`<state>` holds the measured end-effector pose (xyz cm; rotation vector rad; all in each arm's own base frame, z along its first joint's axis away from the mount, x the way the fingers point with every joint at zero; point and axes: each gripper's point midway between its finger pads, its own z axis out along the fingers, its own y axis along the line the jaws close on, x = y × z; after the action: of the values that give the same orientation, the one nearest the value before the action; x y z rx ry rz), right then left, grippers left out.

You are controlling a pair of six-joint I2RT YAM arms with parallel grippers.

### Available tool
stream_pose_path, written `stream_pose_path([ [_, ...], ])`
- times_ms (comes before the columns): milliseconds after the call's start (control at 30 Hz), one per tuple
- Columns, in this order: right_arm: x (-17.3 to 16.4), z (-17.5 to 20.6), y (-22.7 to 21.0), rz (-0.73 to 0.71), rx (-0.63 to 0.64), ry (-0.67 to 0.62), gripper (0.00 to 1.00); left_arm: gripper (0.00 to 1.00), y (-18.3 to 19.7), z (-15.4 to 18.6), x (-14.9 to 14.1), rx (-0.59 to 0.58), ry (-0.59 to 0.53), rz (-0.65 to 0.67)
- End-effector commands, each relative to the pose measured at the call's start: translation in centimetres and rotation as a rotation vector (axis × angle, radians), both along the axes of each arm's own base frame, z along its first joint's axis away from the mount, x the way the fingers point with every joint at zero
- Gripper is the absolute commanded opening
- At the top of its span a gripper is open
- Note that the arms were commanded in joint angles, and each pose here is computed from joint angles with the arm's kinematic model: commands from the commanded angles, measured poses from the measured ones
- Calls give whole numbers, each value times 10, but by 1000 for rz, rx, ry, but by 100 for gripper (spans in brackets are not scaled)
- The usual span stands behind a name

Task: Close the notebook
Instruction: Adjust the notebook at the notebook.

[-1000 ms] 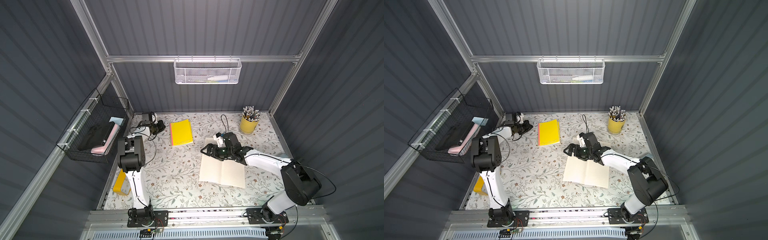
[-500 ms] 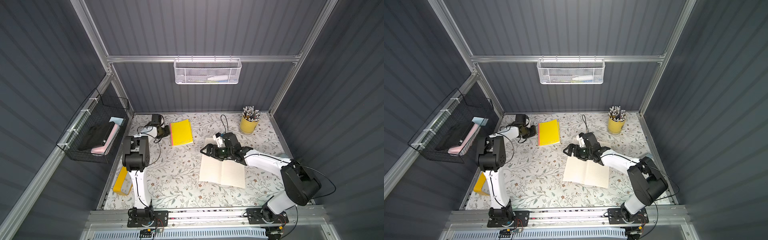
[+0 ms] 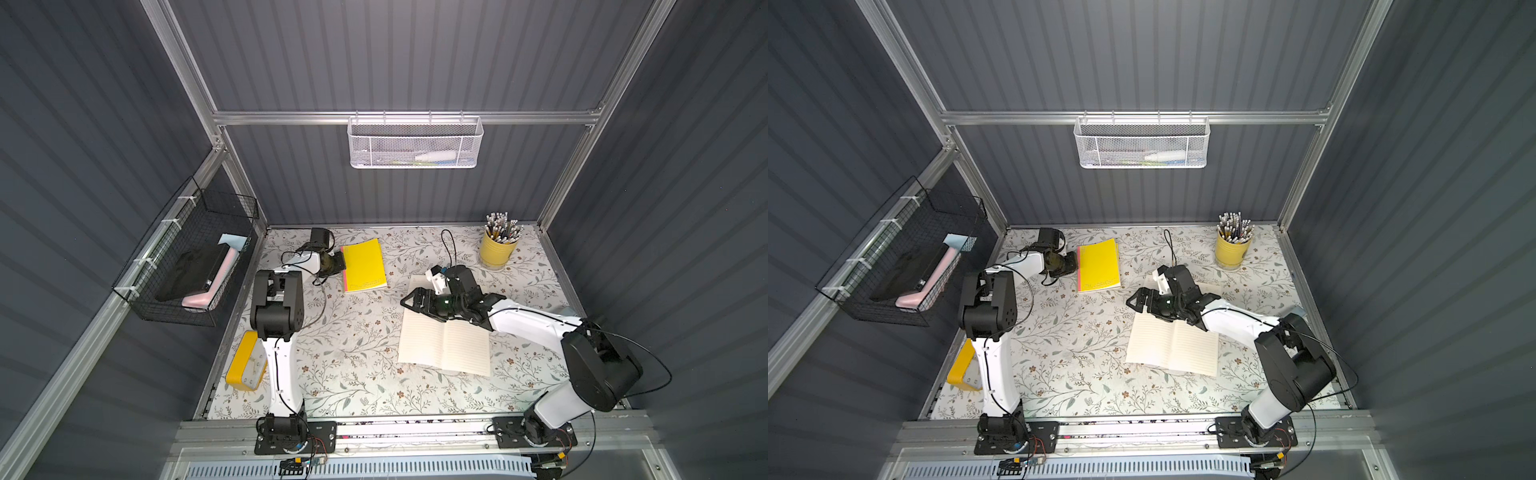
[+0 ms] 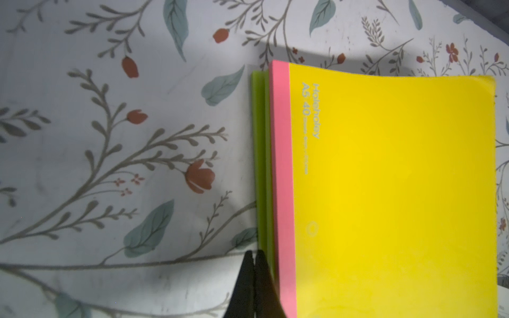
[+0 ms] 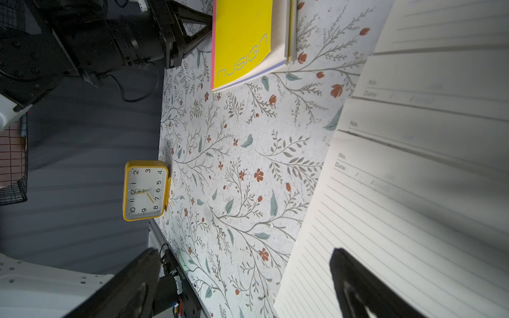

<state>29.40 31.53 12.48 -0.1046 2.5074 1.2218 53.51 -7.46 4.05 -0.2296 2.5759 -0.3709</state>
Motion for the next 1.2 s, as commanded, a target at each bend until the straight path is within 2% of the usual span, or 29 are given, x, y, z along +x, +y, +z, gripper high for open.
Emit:
stream_pose_path([
  [0,3,11,4,2,18,-25,99,0,13,11,-3,91,6,28],
  [67,4,11,3,0,16,-25,99,1,25,25,-5,148,-22,64],
  [100,4,12,3,-1,15,-27,99,5,28,35,-6,159,-45,74],
  [167,5,15,3,-1,14,-35,99,18,28,56,-9,150,-95,80],
  [300,6,17,4,4,4,-46,99,24,0,88,-26,30,-158,16],
  [400,7,17,3,4,-8,-48,99,31,-28,101,-52,-96,-174,-34],
  [567,2,10,-10,-21,-47,-65,99,38,-50,105,-106,-321,-207,-7],
  [733,-5,6,-38,-75,-84,-86,99,45,-60,120,-145,-373,-218,-29],
  [867,-11,5,-60,-109,-114,-110,99,49,-76,130,-175,-477,-221,-36],
  [1000,-15,-3,-82,-140,-122,-104,99,51,-98,129,-201,-539,-247,-2],
  [1167,-24,-23,-110,-174,-113,-37,99,51,-133,120,-235,-619,-275,51],
])
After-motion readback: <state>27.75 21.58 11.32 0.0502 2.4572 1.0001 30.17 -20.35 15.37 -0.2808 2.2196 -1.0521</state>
